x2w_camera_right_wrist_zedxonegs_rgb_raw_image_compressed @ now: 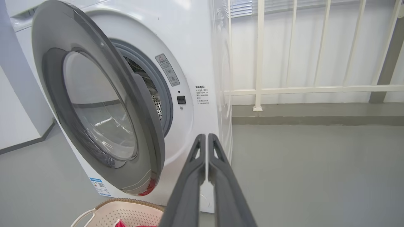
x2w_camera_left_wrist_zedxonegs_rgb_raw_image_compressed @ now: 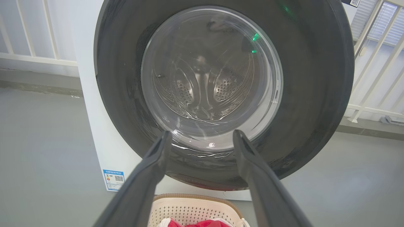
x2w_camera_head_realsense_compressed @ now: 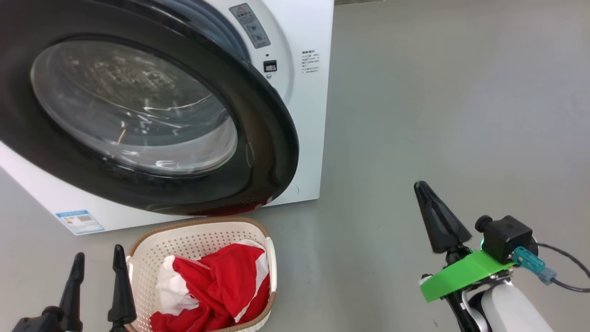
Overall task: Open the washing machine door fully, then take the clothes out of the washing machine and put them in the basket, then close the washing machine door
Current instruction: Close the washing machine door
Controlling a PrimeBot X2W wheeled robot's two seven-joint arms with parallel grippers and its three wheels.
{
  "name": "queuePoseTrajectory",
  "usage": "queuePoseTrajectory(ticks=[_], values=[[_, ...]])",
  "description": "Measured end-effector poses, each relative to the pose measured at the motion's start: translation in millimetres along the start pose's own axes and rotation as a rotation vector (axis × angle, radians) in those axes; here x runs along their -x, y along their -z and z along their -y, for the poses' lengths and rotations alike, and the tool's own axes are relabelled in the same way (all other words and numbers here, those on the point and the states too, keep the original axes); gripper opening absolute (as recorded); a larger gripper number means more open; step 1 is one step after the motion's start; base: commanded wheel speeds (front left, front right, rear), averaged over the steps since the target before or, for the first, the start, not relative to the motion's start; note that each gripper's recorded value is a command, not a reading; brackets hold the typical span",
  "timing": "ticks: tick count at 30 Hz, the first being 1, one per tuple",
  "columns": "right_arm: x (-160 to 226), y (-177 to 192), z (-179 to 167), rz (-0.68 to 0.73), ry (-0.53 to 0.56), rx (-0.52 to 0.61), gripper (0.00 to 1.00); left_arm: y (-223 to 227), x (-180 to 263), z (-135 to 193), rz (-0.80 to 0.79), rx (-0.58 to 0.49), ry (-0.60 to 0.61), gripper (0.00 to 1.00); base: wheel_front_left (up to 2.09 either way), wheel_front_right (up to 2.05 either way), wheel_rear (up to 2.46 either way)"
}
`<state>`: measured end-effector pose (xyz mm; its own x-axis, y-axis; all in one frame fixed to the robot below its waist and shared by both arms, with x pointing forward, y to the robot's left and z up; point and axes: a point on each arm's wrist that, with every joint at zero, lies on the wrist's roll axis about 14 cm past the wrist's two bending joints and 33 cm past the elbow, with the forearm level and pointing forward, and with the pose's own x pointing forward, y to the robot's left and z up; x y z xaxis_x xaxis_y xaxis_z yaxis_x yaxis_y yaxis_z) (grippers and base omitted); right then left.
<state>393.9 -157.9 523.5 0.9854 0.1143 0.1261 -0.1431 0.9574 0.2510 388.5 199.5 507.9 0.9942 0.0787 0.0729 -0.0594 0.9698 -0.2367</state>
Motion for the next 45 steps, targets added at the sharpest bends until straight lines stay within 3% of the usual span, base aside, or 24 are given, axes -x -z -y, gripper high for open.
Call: queuePoseTrajectory(ticks=[5, 11, 16, 21, 32, 45], values=[[-16.5, -21.4, -17.5, 0.059, -0.080, 0.025, 0.00, -0.2, 3.2, -4.1, 0.000, 0.004, -0.013, 1.00, 0.00, 0.00, 0.00], [-45.1, -42.4, -67.1, 0.113, -0.270, 0.070, 0.00, 1.2, 9.2, -12.6, -0.005, -0.001, -0.032, 1.00, 0.00, 0.00, 0.00], [-55.7, -21.3, -120.0, 0.052, -0.457, 0.099, 0.00, 4.7, 11.7, -14.2, -0.014, 0.012, -0.036, 1.00, 0.00, 0.00, 0.00], [-66.5, 10.2, -142.3, -0.046, -0.559, 0.127, 0.00, 5.3, 9.2, -19.4, -0.014, 0.019, -0.049, 1.00, 0.00, 0.00, 0.00], [-109.9, 51.5, -148.2, -0.157, -0.637, 0.217, 0.00, 12.9, 4.5, -43.7, -0.035, 0.001, -0.106, 1.00, 0.00, 0.00, 0.00], [-158.7, 73.2, -143.6, -0.184, -0.642, 0.232, 0.00, 28.0, -1.3, -67.2, -0.078, -0.021, -0.161, 1.00, 0.00, 0.00, 0.00]])
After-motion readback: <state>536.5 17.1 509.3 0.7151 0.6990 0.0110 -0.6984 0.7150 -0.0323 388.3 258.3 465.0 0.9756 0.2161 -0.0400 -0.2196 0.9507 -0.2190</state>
